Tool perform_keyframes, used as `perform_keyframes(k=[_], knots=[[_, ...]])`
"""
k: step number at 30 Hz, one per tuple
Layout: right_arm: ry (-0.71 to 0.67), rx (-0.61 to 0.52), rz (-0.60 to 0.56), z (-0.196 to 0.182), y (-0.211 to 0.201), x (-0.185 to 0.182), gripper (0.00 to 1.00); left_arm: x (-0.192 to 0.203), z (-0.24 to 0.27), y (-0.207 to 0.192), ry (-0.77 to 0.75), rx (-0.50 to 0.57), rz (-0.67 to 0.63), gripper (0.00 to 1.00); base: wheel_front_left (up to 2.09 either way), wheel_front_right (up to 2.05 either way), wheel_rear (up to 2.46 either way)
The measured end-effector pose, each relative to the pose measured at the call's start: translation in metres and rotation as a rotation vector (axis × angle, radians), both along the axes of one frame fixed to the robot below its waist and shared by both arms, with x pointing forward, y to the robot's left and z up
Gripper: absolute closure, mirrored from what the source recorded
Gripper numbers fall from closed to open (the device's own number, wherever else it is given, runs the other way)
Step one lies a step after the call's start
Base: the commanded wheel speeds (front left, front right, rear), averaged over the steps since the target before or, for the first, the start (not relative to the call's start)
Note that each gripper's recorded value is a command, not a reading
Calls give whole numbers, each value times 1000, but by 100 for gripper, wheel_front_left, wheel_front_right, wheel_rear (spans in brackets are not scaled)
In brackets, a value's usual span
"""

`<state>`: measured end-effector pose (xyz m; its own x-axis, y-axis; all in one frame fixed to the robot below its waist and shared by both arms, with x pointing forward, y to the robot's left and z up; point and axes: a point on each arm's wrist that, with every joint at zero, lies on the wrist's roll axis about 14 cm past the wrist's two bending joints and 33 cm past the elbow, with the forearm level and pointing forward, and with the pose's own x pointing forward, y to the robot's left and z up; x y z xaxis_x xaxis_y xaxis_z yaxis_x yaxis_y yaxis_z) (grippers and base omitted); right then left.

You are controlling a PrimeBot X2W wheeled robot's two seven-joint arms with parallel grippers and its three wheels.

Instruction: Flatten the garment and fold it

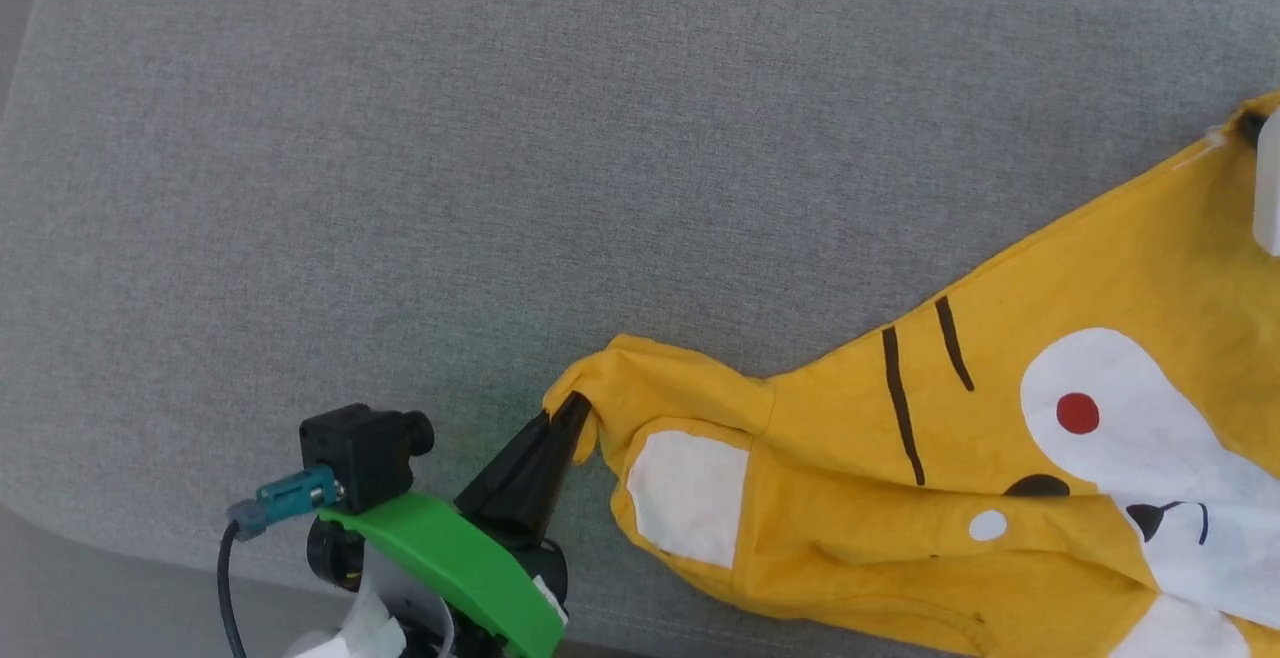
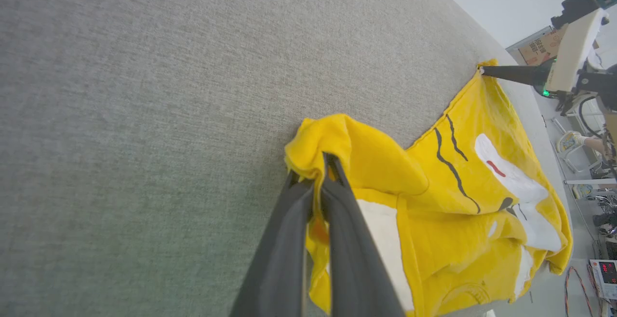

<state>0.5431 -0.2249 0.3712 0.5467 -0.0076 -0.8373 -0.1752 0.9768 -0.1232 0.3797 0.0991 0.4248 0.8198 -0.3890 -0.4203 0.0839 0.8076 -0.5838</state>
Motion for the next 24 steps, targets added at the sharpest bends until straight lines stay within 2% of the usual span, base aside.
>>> perform_keyframes(k=[5, 6, 14, 20, 23, 24], knots=[[-23, 8, -17, 7, -4, -6, 100, 1, 4, -1, -13, -6, -4, 100, 0, 0, 0], [-94, 33, -29, 16, -5, -7, 100, 3, 12, 0, -42, -12, 8, 100, 0, 0, 0], [-364, 154, -71, 59, 9, -6, 100, 19, 39, 24, -182, 6, 115, 100, 0, 0, 0], [-573, 234, -63, 115, 24, -10, 100, 53, 91, 45, -385, 91, 163, 100, 0, 0, 0], [-674, 253, -42, 152, 31, -14, 100, 69, 128, 43, -492, 150, 130, 100, 0, 0, 0], [-726, 267, -28, 175, 36, -17, 100, 77, 154, 39, -549, 173, 109, 100, 0, 0, 0]])
